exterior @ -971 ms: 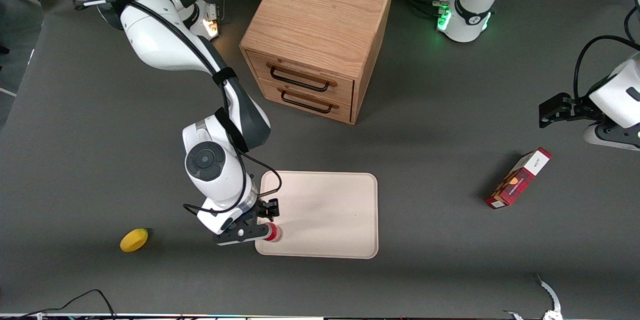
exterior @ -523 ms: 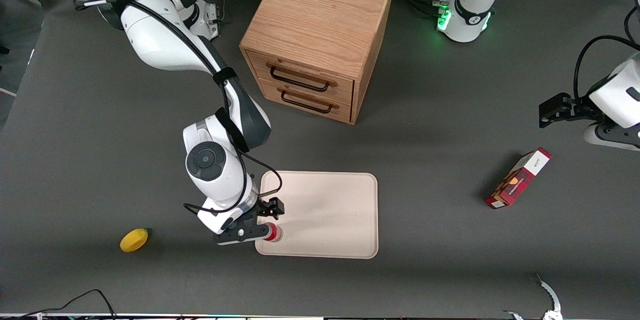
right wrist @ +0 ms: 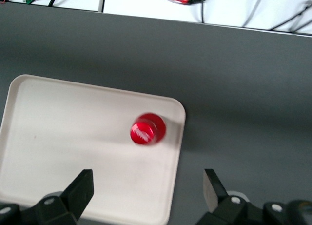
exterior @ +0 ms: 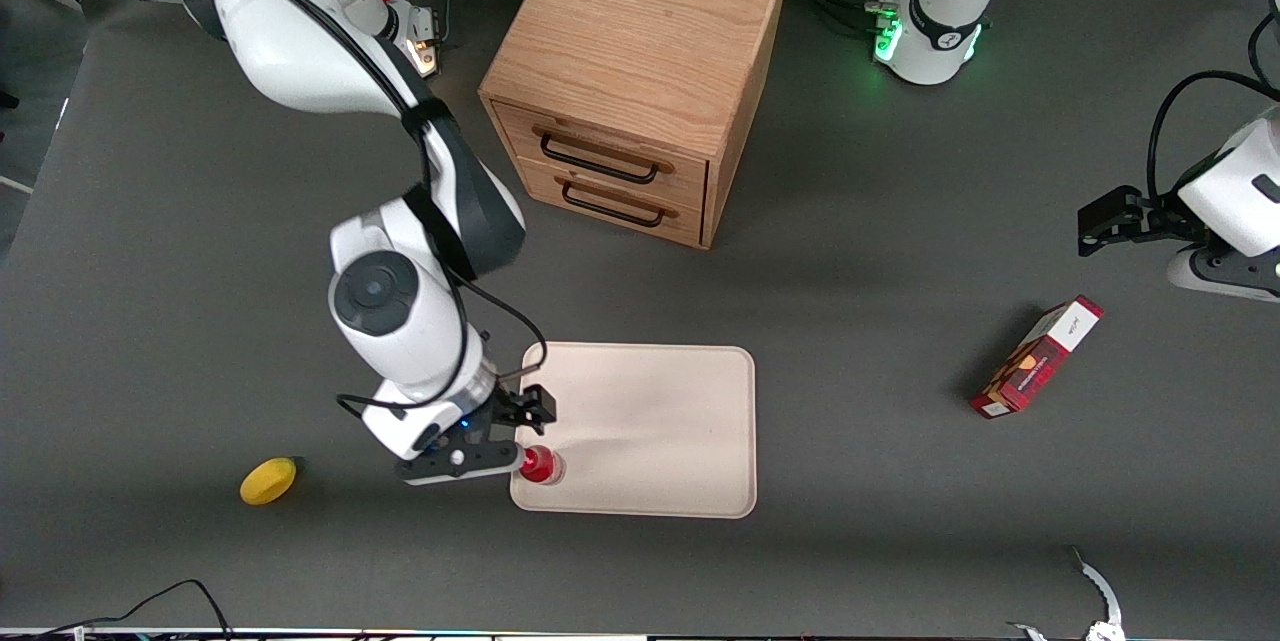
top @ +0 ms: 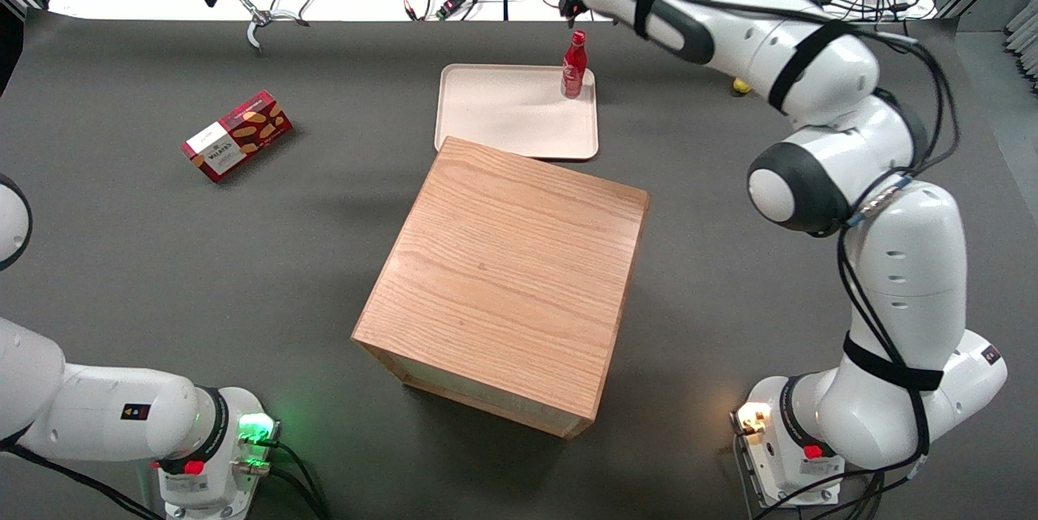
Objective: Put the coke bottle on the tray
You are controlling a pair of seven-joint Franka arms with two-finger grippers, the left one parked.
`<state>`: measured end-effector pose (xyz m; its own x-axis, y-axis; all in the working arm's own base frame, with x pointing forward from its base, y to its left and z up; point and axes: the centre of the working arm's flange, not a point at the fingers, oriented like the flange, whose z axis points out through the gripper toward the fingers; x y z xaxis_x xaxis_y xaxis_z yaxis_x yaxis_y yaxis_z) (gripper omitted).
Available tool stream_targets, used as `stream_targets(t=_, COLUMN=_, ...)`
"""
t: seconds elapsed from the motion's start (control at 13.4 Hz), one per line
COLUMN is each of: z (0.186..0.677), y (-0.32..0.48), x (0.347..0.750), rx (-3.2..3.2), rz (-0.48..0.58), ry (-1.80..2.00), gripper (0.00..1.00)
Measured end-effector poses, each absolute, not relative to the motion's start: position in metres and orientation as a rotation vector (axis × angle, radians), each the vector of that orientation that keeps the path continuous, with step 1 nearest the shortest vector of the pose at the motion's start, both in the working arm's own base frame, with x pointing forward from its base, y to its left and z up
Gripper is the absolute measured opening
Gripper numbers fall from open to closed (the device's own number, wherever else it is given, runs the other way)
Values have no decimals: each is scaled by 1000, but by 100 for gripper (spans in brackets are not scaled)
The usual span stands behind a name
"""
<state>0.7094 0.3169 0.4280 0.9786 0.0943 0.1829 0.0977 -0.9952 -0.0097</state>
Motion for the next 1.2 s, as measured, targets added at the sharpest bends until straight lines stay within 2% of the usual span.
stream_targets(t=0.3, z=504, y=248, x=689, rx=-3146, rz=-197, ry=-30, gripper=100)
stream_targets(t=0.67, z=547, y=120, x=642, rx=-3158, rz=-86, ry=15, gripper=100)
stream_targets(t=0.9, z=561, y=64, x=608, rx=-3142, rz=-35, ry=12, gripper=100)
stream_targets(t=1.2, z=557, y=54, x=599, rx=-3143, rz=12, ry=26, gripper=100)
